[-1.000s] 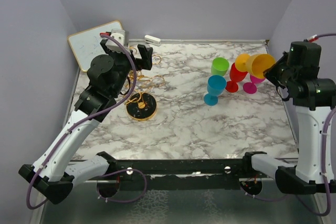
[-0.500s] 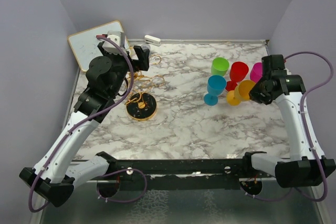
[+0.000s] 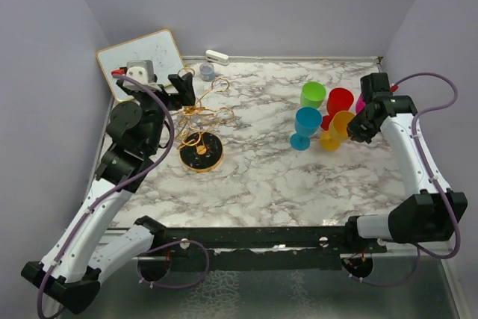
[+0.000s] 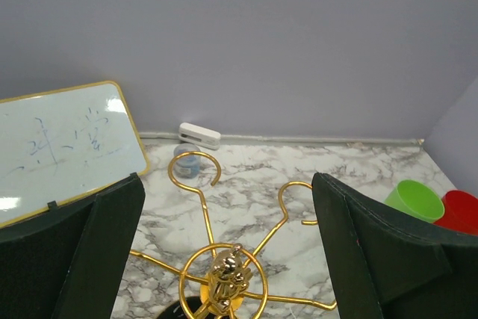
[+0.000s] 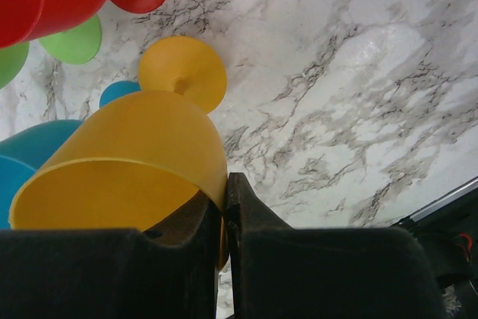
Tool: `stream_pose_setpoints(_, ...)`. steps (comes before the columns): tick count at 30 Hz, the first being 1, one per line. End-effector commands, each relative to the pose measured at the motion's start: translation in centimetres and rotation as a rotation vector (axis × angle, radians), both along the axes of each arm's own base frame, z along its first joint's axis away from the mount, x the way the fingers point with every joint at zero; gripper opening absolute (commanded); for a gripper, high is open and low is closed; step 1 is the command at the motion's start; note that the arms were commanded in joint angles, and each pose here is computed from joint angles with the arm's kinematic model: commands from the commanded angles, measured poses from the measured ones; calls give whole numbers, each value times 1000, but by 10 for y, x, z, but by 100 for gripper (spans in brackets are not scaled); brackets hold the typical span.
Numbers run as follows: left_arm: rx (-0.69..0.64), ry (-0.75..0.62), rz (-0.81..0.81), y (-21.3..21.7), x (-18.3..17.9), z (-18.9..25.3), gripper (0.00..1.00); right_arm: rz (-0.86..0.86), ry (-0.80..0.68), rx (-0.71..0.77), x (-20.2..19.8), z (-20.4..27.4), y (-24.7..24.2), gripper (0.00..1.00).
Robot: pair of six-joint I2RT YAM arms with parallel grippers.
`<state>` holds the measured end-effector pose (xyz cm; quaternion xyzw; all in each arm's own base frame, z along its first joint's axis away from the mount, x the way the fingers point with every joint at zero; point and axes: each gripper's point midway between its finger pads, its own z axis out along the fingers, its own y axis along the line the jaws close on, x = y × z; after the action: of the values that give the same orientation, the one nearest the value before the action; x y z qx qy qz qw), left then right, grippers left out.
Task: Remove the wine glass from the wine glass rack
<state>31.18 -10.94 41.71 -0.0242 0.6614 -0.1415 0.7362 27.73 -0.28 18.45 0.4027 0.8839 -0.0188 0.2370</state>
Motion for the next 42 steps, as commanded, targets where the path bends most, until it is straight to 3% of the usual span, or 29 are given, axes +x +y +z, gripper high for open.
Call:
stream_pose_setpoints(1,-64,-90,124,30,-10,20,97,-53,-24,-4,19,-11,-4,16)
stream_pose_setpoints(5,-74,-101,178,42,-15,16,97,-60,-11,-7,25,-18,-4,35)
stream_pose_setpoints(8,-82,-110,213,51,-18,13,97,-55,-29,-17,28,-10,-6,55)
stream_pose_setpoints(16,-87,-119,286,68,-24,0,97,47,-242,-117,37,63,-17,99)
stream_pose_setpoints(22,-88,-118,365,84,-29,-11,97,192,-510,-144,34,129,-7,100)
stream_pose_setpoints(26,-93,-124,444,100,-36,-20,97,399,-766,-102,31,164,26,100)
stream_pose_setpoints(29,-104,-129,478,109,-41,-28,97,523,-967,-97,19,185,46,88)
stream_pose_setpoints(31,-103,-128,481,110,-42,-31,97,509,-1038,-97,12,188,46,87)
stream_pose_setpoints(35,-88,-115,466,106,-38,-34,97,537,-1065,-117,7,180,48,88)
stream_pose_setpoints(38,-81,-107,445,102,-34,-35,97,694,-1081,-151,4,175,63,100)
stream_pose_setpoints(42,-77,-102,441,101,-33,-36,97,562,-1013,-177,8,163,42,100)
